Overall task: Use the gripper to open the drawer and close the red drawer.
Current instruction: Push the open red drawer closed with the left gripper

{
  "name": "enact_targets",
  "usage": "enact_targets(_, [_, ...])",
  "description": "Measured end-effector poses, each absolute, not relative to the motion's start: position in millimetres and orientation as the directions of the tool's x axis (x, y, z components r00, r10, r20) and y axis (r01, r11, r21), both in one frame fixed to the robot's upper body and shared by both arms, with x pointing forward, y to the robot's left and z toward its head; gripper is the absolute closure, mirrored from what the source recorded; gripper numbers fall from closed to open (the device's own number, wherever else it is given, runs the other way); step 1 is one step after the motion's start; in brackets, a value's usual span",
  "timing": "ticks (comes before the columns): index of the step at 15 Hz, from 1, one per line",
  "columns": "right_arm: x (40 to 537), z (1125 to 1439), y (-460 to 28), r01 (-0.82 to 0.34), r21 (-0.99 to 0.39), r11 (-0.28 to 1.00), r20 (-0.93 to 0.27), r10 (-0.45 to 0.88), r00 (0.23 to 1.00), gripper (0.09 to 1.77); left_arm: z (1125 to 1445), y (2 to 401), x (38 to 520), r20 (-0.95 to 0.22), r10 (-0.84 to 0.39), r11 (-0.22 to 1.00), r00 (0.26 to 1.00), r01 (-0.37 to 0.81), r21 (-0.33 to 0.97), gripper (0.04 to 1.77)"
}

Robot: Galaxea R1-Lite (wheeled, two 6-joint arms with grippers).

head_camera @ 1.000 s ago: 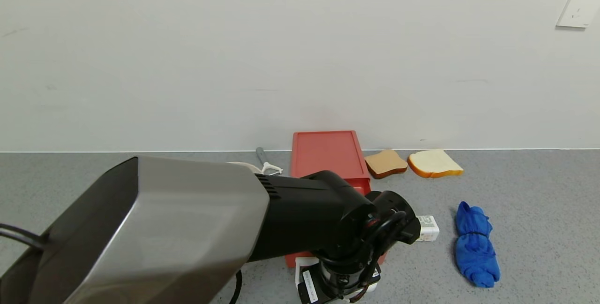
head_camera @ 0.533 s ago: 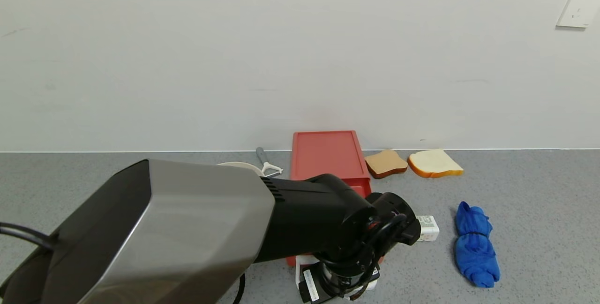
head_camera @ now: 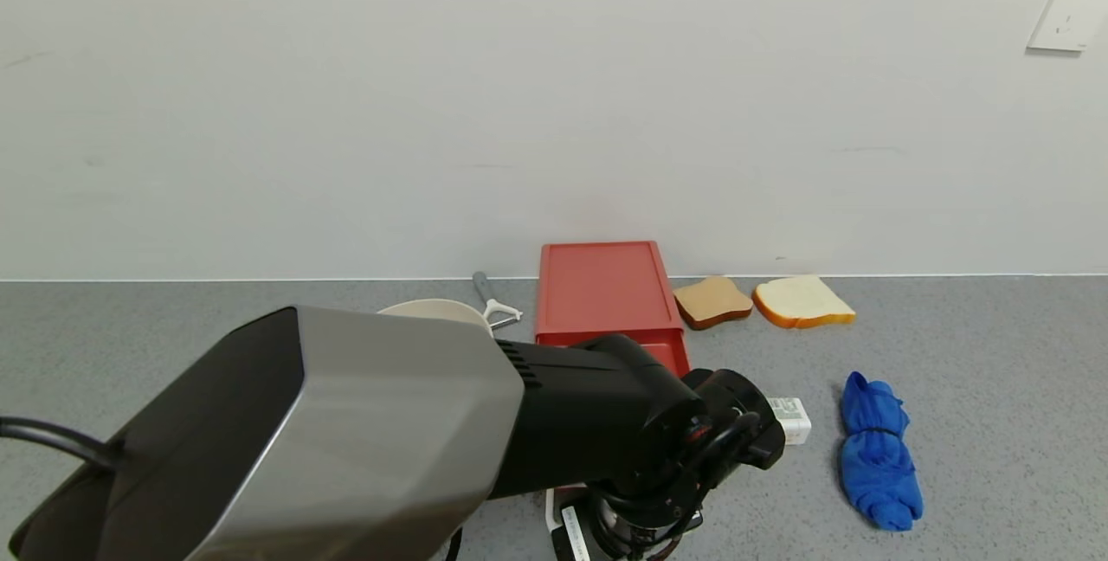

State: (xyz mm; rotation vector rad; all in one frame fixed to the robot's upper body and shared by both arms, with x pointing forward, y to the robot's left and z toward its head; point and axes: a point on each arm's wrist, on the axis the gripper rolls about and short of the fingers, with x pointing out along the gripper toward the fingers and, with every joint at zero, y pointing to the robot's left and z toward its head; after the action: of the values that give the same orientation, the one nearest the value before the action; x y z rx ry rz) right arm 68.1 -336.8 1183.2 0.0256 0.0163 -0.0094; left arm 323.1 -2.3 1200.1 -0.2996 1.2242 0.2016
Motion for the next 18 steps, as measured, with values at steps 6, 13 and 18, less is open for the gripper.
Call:
enact_targets(6, [68.1, 1183.2, -336.8, 0.01, 0.026, 1.0, -0.017, -0.01, 1.0, 0.15, 1196.6, -3.1, 325.7, -0.938, 0.01, 0.943, 0.346, -0.315, -0.106, 0.09])
enact_targets(13, [68.1, 1183.2, -336.8, 0.01, 0.026, 1.0, -0.017, -0.01, 1.0, 0.15, 1196.9, -4.9, 334.5, -0.928, 0.017, 0.946, 0.372, -0.308, -0.107, 0.09])
enact_targets(18, [68.1, 1183.2, -336.8, 0.01, 0.026, 1.0, -0.016, -0.01, 1.0, 0.15, 1199.6, -3.4, 349.4, -0.922, 0.01, 0.948, 0.387, -0.297, -0.115, 0.09])
